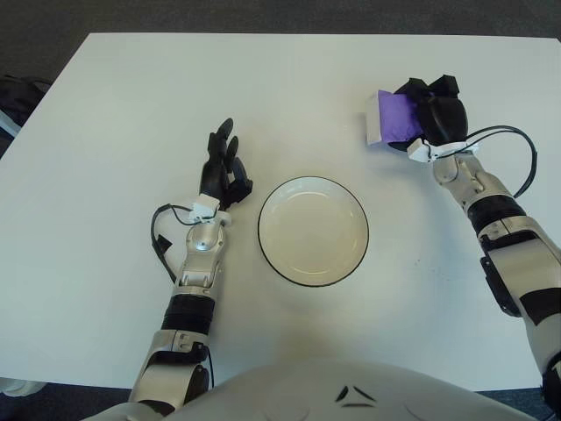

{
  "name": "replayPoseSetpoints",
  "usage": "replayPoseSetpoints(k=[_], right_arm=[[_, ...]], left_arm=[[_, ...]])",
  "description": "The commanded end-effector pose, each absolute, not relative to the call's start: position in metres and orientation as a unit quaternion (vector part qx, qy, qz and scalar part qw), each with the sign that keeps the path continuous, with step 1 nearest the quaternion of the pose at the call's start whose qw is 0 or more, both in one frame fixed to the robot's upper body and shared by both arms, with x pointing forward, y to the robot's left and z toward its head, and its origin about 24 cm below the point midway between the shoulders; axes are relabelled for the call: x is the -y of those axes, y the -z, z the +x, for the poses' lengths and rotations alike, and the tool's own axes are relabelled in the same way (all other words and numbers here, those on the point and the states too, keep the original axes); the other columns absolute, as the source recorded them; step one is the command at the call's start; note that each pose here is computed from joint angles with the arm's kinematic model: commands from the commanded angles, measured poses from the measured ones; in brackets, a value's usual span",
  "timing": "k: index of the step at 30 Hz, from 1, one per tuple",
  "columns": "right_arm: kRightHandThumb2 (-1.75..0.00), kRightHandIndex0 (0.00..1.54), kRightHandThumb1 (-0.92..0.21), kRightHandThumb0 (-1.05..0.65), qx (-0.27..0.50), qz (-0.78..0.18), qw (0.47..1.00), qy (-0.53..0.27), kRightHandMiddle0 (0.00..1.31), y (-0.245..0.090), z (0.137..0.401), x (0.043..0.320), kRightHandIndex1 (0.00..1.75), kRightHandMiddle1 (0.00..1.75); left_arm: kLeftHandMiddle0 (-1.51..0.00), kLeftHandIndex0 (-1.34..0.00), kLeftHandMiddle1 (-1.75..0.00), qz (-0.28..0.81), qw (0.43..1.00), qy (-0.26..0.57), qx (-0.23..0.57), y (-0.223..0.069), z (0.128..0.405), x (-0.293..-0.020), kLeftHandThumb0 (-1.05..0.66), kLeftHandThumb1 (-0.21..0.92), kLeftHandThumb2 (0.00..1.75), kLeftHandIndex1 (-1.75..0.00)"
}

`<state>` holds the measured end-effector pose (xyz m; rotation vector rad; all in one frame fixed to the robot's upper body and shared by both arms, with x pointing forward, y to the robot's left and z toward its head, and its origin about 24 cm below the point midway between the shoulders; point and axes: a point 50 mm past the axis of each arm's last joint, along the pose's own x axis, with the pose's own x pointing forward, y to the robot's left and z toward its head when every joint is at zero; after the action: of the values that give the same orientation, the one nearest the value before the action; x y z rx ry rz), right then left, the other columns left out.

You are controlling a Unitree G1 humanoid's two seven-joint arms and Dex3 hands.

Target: Put the tissue paper into the plate.

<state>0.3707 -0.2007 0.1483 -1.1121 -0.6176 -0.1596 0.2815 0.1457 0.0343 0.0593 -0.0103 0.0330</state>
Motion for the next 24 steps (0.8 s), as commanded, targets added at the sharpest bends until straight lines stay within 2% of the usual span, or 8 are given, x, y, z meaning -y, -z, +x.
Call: replayPoseSetpoints(k=[1, 11, 15, 20, 24], right_arm=[[-1.43, 1.35, -0.21, -0.01, 0.312, -0.498, 0.802, 0.103, 1.14, -0.173, 0.369, 0.205, 1.75, 1.75], [-1.37, 1.35, -0.24, -0.04, 0.348, -0.473, 0.8, 0.123, 1.13, -0.225, 0.366, 0.203, 1.75, 1.75], [-1.36, 1.35, -0.25, -0.05, 0.377, -0.466, 0.794, 0.102, 1.13, -0.258, 0.358, 0.19, 1.75, 1.75], [-1.34, 1.34, -0.26, -0.05, 0.379, -0.464, 0.797, 0.078, 1.11, -0.269, 0.35, 0.181, 1.75, 1.75], [-1.31, 1.32, -0.28, -0.06, 0.407, -0.456, 0.791, 0.031, 1.08, -0.279, 0.325, 0.153, 1.75, 1.75]], left_arm=[[-0.33, 0.0, -0.01, 0.029, 0.993, -0.02, -0.116, 0.014, 0.26, -0.151, -0.79, 0.92, 1.0, -0.52], [-0.33, 0.0, -0.01, 0.031, 0.993, -0.019, -0.111, 0.014, 0.259, -0.153, -0.79, 0.92, 1.0, -0.52], [-0.33, 0.0, -0.01, 0.032, 0.993, -0.019, -0.108, 0.014, 0.259, -0.154, -0.79, 0.92, 1.0, -0.52], [-0.33, 0.0, -0.01, 0.032, 0.993, -0.02, -0.108, 0.014, 0.258, -0.154, -0.79, 0.92, 1.0, -0.51], [-0.33, 0.0, -0.01, 0.033, 0.993, -0.021, -0.109, 0.014, 0.259, -0.154, -0.79, 0.92, 1.0, -0.5]])
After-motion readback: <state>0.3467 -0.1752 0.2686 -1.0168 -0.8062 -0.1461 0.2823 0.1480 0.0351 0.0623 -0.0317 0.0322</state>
